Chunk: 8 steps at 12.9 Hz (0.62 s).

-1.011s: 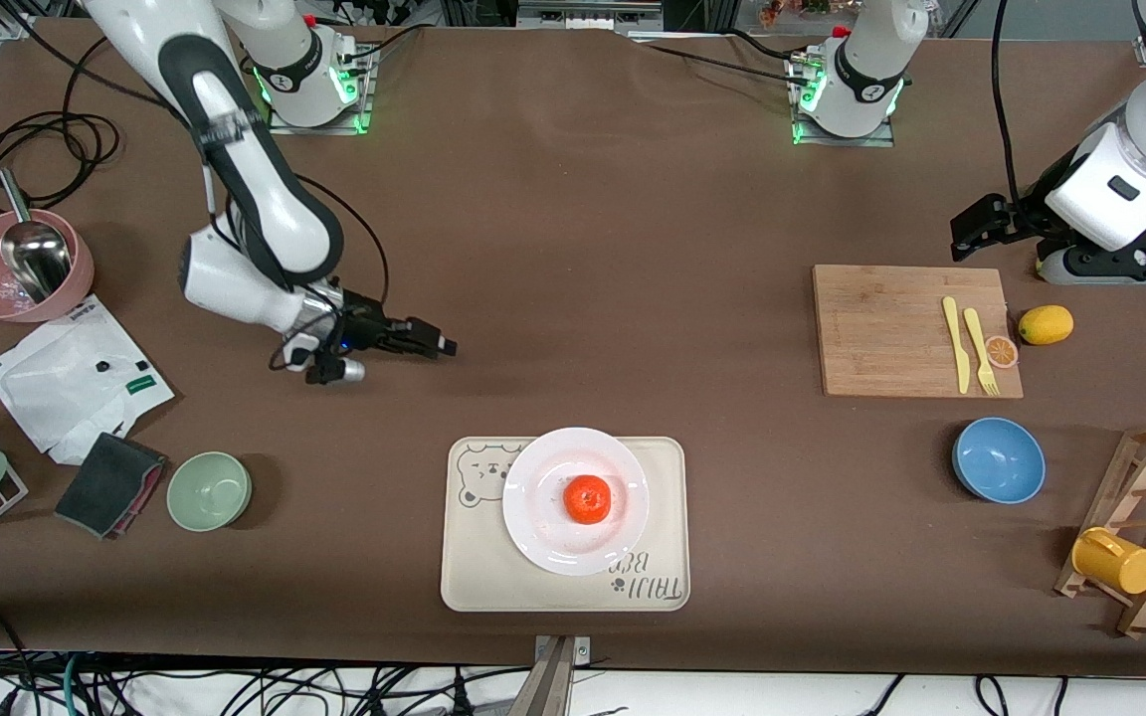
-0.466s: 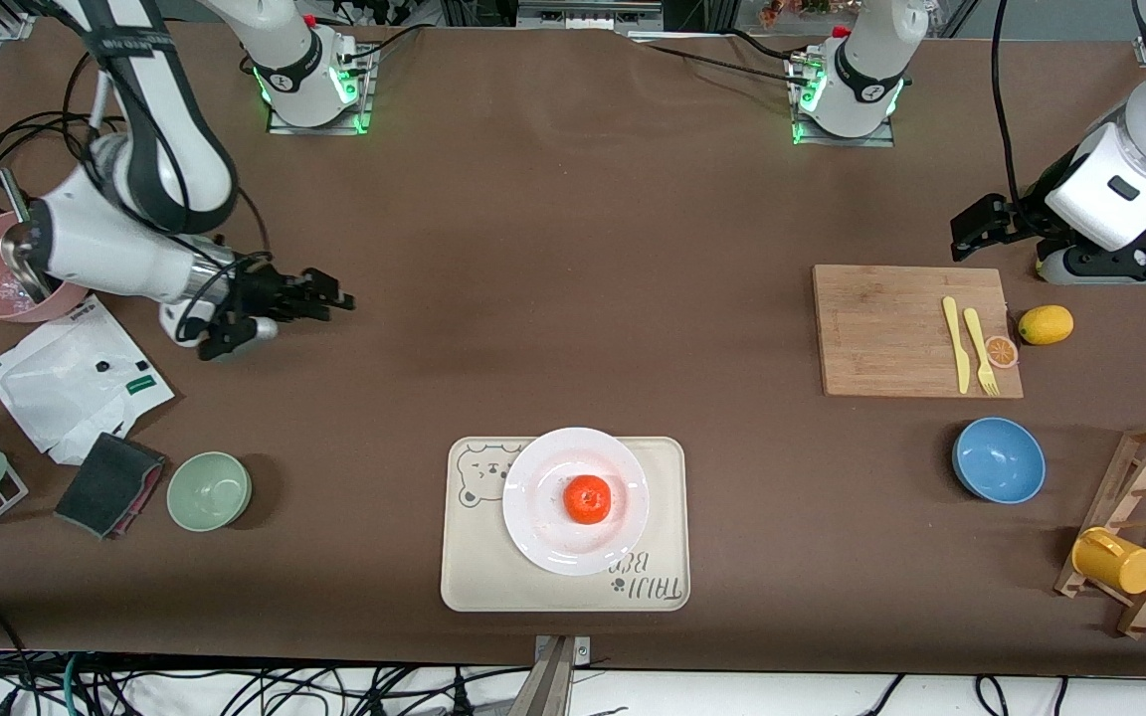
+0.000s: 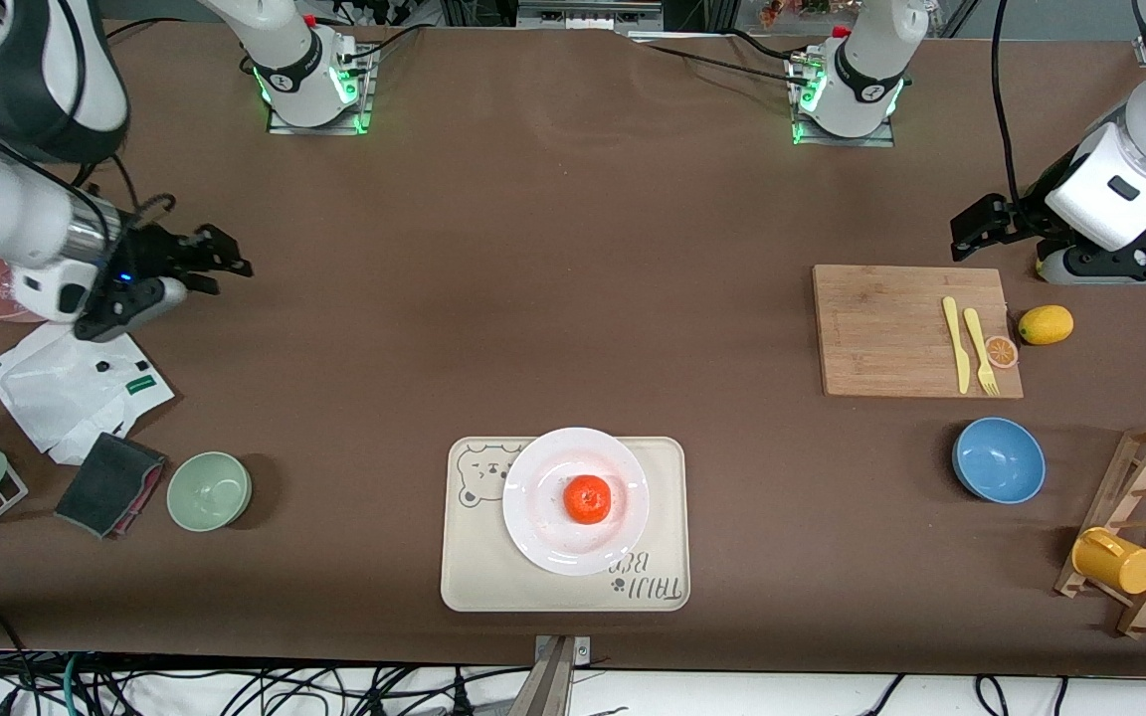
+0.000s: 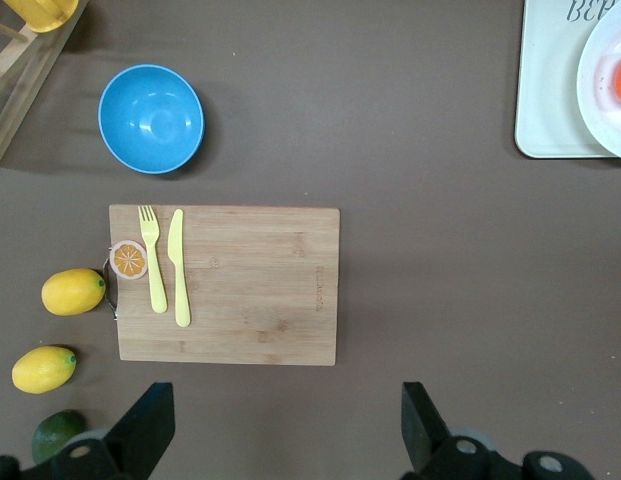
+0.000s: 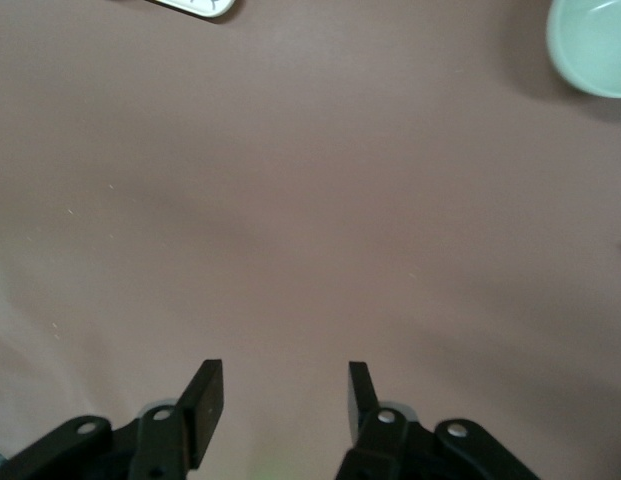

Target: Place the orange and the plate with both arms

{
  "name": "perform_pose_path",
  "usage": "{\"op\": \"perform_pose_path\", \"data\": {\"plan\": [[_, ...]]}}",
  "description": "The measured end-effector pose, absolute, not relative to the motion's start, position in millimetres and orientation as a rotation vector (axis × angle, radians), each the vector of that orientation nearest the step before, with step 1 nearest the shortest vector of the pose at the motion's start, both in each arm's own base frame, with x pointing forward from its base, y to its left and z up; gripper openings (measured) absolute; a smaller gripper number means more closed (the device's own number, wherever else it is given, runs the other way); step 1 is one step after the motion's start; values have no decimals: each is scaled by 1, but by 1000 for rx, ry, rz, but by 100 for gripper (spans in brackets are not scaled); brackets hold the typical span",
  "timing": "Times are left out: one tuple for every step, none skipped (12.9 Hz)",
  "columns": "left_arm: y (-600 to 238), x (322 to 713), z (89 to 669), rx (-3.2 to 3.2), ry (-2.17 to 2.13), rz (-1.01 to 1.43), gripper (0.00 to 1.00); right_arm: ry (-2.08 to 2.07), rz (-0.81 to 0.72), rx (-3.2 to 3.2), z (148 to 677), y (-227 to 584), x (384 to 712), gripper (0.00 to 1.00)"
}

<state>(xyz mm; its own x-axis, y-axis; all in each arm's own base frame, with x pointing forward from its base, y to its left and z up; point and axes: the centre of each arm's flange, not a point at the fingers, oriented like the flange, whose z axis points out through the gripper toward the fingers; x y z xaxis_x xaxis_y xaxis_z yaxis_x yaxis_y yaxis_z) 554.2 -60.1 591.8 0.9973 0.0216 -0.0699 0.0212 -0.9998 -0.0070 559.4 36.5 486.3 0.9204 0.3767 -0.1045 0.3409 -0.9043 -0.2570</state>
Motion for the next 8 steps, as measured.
{"op": "perform_pose_path", "data": {"plan": [[-60, 554, 592, -3133, -34, 110, 100, -529, 237, -2884, 511, 35, 560, 60], [-60, 554, 592, -3133, -34, 110, 100, -497, 251, -2923, 536, 36, 559, 63], [-60, 554, 592, -3133, -34, 110, 100, -469, 253, -2955, 559, 39, 558, 65], [-60, 554, 592, -3133, -34, 110, 100, -438, 242, -2981, 579, 44, 555, 72], [-60, 554, 592, -3133, -34, 110, 100, -388, 227, -3004, 593, 49, 554, 84], [-60, 554, 592, -3133, -34, 110, 100, -334, 213, -3019, 601, 53, 554, 95], [-60, 554, 592, -3133, -34, 110, 100, -291, 202, -3033, 606, 57, 554, 100], [-60, 554, 592, -3133, -34, 110, 100, -263, 197, -3057, 608, 59, 554, 100]]}}
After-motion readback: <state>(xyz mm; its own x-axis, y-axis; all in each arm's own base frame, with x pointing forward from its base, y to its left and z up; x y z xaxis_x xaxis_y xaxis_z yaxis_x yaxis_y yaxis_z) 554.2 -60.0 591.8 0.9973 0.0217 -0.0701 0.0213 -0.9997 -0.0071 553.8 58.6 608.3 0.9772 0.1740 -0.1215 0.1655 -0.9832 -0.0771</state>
